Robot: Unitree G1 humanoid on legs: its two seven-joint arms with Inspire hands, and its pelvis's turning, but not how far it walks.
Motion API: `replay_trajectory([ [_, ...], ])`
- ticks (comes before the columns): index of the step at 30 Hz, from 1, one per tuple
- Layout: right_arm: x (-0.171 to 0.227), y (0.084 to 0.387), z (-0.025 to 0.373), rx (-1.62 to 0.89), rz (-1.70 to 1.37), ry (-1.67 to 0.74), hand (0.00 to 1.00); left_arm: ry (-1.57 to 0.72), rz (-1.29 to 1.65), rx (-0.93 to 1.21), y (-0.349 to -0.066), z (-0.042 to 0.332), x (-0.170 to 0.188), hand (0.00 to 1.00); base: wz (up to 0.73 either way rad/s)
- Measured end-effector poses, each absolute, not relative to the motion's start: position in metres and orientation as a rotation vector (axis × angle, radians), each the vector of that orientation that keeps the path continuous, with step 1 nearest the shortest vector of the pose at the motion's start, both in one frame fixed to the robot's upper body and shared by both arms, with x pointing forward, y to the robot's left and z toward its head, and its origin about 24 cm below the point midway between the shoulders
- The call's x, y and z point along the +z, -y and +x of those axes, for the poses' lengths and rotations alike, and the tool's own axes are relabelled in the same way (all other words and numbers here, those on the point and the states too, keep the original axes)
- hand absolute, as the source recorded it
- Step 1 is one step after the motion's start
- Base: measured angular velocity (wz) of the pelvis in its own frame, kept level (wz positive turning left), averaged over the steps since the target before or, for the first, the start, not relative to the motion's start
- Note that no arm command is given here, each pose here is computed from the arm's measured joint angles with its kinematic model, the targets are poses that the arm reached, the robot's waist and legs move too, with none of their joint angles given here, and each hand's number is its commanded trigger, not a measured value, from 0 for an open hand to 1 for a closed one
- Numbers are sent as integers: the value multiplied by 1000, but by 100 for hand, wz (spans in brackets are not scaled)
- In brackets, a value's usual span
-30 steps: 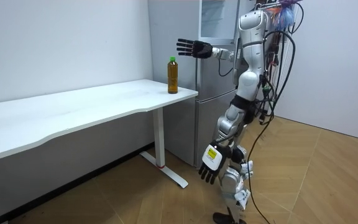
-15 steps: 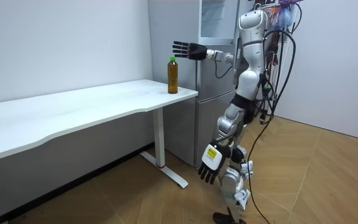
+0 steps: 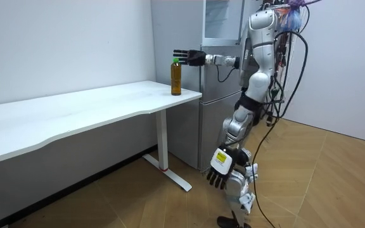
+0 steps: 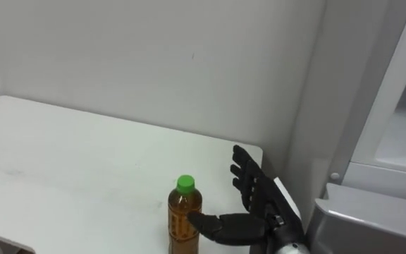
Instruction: Put the bottle in the upper fridge
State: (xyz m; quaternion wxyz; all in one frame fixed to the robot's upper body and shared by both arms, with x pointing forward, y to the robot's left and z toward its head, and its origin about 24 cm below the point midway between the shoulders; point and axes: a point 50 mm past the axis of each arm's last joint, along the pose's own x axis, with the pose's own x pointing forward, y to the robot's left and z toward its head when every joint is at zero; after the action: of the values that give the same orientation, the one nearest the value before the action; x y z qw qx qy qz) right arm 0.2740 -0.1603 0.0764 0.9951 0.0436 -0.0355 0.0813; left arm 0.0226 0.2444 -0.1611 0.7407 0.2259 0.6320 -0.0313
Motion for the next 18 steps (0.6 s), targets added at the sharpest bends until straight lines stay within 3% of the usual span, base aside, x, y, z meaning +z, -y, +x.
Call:
replay_trajectory([
  [18,28,160,281,-102,97,-135,0,-1429,503,-62,-244,22,-162,0,9],
])
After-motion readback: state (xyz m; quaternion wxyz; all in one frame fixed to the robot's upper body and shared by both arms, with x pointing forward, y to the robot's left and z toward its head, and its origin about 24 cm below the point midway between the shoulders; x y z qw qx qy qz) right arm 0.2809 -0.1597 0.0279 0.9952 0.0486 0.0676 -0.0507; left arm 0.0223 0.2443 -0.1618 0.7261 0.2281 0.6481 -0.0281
